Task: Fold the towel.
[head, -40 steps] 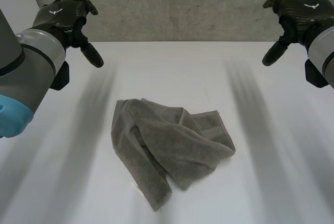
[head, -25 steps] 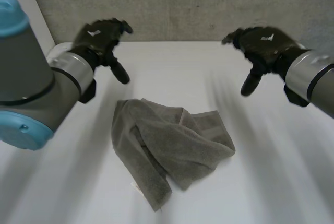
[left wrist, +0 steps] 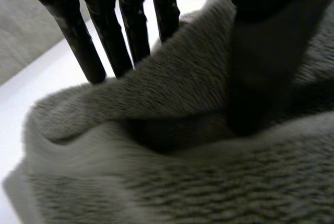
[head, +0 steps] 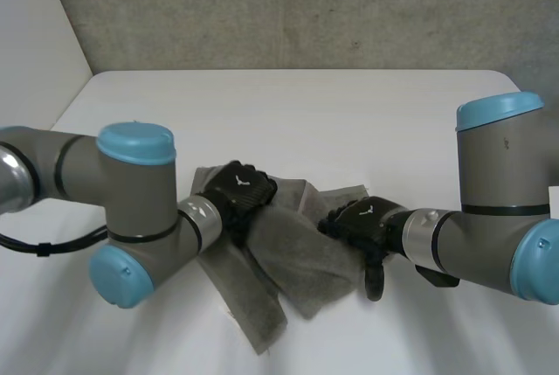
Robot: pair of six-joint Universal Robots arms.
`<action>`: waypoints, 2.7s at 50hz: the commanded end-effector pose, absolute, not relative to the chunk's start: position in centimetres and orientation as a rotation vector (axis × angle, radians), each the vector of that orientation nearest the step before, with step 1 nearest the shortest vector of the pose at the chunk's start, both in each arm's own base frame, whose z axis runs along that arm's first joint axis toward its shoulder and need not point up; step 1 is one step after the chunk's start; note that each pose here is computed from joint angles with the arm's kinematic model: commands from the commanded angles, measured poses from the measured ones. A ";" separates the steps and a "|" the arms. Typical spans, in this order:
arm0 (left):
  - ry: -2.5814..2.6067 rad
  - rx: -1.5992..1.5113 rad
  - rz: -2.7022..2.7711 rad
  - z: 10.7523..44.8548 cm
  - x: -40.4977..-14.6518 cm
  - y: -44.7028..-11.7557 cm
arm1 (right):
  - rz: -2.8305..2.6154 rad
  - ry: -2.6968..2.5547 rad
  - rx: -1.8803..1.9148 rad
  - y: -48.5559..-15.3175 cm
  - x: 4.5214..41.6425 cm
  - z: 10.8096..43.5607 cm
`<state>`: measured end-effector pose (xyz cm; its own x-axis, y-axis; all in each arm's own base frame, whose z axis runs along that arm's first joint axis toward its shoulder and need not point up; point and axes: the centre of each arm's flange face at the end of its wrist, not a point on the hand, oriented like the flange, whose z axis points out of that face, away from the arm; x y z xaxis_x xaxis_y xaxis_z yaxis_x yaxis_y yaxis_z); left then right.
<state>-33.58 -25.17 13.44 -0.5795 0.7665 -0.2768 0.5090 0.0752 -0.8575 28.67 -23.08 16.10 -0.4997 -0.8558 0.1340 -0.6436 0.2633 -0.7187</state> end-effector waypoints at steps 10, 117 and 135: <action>-2.023 -1.270 1.627 16.4 -35.8 -26.7 | -1.462 2.066 -1.354 -26.7 30.6 21.6; -2.324 -1.517 1.373 14.3 -26.9 -27.9 | -1.414 2.149 -1.196 -23.0 28.2 15.5; -2.337 -1.501 1.372 16.4 -25.3 -24.6 | -1.432 2.185 -1.161 -23.9 27.4 15.5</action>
<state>-25.54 -25.48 15.58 -0.5272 0.7542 -0.3914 0.7160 0.1463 -0.6826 27.92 -23.26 15.44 -0.6165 -0.7651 0.1860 -0.4765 0.1745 -0.8617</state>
